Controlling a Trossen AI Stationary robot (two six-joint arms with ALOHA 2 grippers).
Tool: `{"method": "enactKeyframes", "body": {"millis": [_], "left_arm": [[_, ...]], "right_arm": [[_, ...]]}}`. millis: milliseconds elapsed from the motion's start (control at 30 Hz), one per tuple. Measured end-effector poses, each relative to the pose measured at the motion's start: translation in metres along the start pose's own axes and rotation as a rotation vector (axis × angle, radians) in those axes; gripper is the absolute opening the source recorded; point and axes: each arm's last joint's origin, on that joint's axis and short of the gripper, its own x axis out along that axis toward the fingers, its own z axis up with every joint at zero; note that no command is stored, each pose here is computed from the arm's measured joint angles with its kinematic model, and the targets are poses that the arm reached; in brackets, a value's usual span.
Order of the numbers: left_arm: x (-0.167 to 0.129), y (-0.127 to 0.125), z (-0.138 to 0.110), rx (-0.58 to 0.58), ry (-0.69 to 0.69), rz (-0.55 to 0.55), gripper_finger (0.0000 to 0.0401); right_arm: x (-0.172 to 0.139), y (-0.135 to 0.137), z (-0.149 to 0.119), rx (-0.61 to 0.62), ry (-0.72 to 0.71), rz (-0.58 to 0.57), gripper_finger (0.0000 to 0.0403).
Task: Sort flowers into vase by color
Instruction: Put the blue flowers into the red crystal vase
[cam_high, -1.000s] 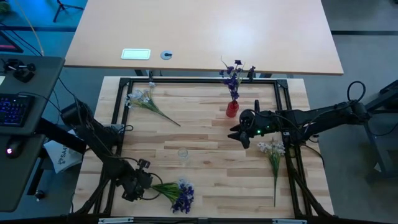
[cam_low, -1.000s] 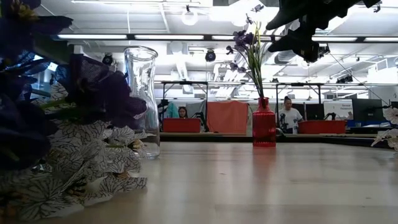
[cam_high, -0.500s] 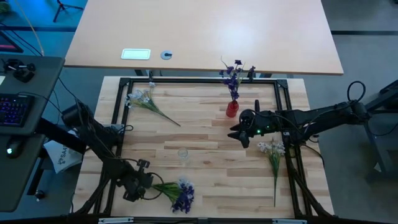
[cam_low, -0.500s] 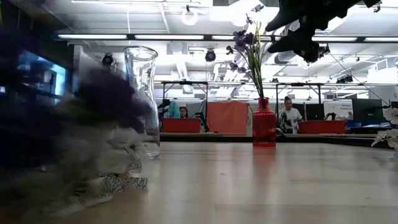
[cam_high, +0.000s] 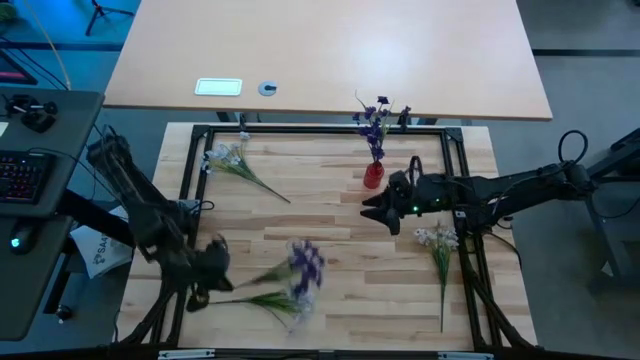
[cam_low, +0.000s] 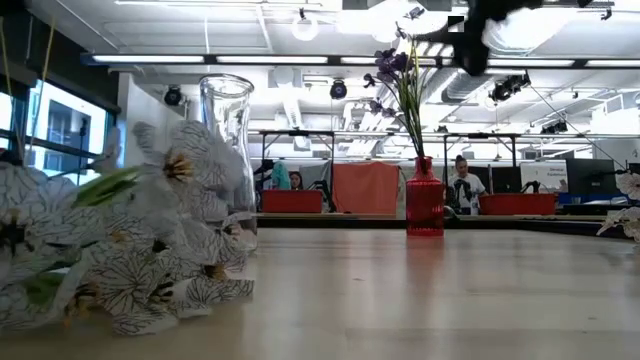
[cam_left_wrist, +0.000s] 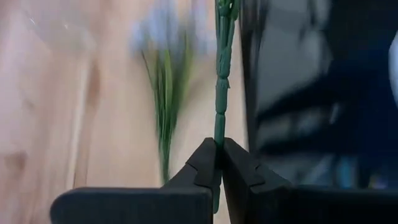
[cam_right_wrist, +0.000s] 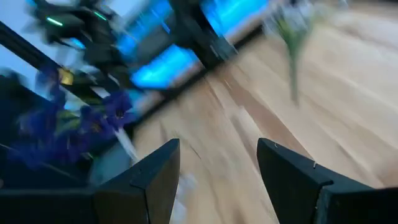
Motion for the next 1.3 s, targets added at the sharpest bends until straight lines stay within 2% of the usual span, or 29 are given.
{"method": "enactKeyframes", "body": {"millis": [133,233,333,467,700,933,1133,1300], "left_arm": [[-0.031,0.008,0.035,-0.175,-0.342,0.073,0.0001],[-0.044,0.018,0.058,-0.198,-0.546,0.186,0.0001],[-0.047,0.030,0.079,-0.185,-0.665,0.278,0.0001],[-0.036,0.048,0.105,-0.137,-0.681,0.335,0.0000],[-0.016,0.055,0.144,-0.054,-0.764,0.202,0.0000],[-0.001,0.063,0.153,-0.105,-0.752,0.186,0.0000],[0.001,0.058,0.156,-0.075,-0.787,0.147,0.0000],[-0.002,0.056,0.159,-0.056,-0.824,0.138,0.0000]], "right_arm": [[-0.002,0.013,0.016,0.018,-0.153,0.143,0.0209],[-0.004,0.019,0.021,0.027,-0.217,0.204,0.0209],[0.003,0.021,0.018,0.046,-0.242,0.178,0.0209],[0.026,0.024,0.012,0.038,-0.318,0.135,0.0209],[0.072,0.045,0.034,-0.079,-0.477,0.111,0.0209],[0.094,0.074,0.063,-0.253,-0.453,0.113,0.0209],[0.098,0.072,0.072,-0.270,-0.361,-0.003,0.0209],[0.096,0.075,0.079,-0.230,-0.417,0.029,0.0209]]}}
